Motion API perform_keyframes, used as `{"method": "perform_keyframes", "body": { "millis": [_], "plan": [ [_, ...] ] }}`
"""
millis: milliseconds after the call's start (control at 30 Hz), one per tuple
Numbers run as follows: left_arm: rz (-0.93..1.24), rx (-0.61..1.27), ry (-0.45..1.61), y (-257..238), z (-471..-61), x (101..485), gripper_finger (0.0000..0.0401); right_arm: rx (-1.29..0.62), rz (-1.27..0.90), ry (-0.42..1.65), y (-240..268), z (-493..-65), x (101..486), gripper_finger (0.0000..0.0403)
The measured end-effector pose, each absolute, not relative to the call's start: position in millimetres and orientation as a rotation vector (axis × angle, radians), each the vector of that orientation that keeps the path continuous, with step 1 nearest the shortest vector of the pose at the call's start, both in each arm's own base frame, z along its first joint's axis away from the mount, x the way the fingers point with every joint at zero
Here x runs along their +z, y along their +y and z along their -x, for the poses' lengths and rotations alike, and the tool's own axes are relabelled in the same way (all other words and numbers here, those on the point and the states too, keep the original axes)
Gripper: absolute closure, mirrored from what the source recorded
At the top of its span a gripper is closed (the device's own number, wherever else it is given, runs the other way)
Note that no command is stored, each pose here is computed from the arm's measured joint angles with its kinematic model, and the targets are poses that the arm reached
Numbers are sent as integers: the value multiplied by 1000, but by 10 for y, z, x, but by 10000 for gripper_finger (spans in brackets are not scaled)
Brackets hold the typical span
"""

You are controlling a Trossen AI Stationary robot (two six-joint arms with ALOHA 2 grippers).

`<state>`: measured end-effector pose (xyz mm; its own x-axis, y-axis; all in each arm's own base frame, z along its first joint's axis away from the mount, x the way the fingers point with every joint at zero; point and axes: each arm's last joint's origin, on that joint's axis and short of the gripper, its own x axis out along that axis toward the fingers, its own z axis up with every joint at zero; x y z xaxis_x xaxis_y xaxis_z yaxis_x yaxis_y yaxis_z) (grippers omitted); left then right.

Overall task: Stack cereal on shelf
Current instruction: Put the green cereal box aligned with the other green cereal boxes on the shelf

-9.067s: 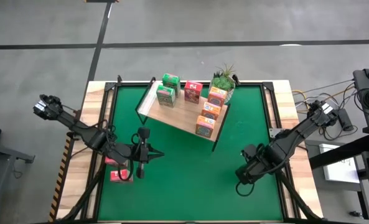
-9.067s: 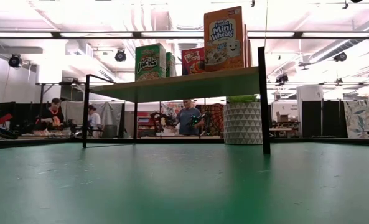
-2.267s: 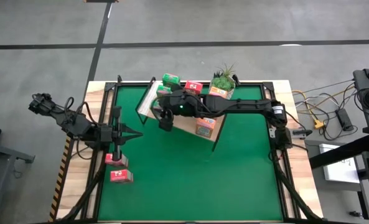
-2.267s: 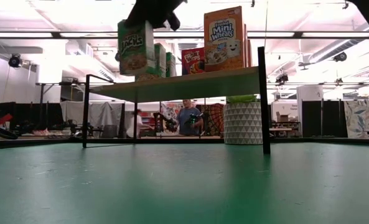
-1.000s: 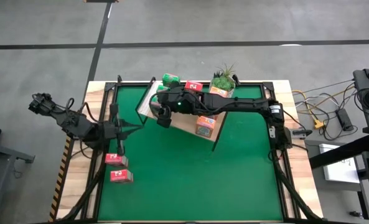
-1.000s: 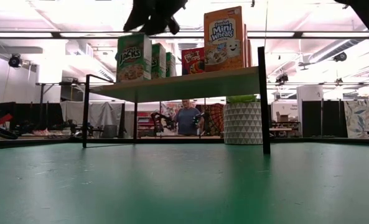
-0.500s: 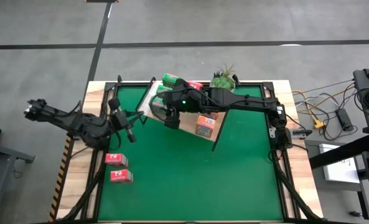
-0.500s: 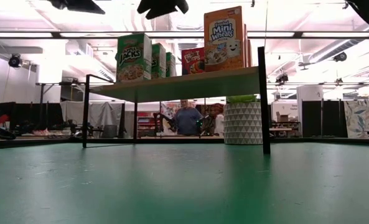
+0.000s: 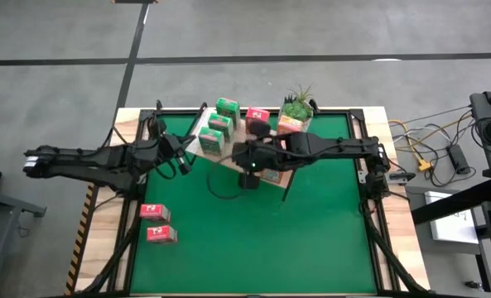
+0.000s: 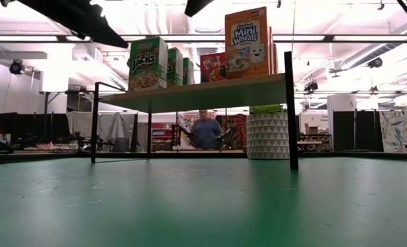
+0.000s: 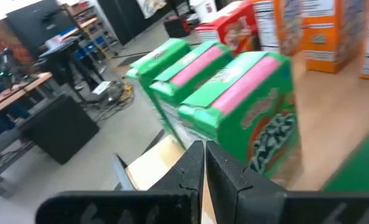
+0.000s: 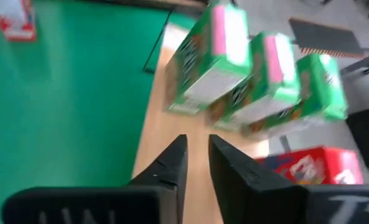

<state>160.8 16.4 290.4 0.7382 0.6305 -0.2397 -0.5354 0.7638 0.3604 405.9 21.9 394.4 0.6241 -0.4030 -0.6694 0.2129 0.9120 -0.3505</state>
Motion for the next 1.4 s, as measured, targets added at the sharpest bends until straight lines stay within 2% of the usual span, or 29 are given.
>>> {"method": "perform_keyframes", "body": {
  "millis": [300, 767, 1033, 1400],
  "plan": [
    [-267, 621, 366, 193, -1717, 2847, 401, -300, 248, 874, 570, -3969, 3896, 388],
    [-228, 627, 370, 191, -1748, 2907, 401, -275, 239, 865, 732, -3951, 3874, 392],
    [-187, 610, 392, 150, -1722, 2897, 401, -319, 293, 796, 532, -4128, 3763, 392],
    [-177, 525, 422, 51, -1714, 2857, 401, -436, 275, 779, -144, -4302, 3529, 392]
  ]
}}
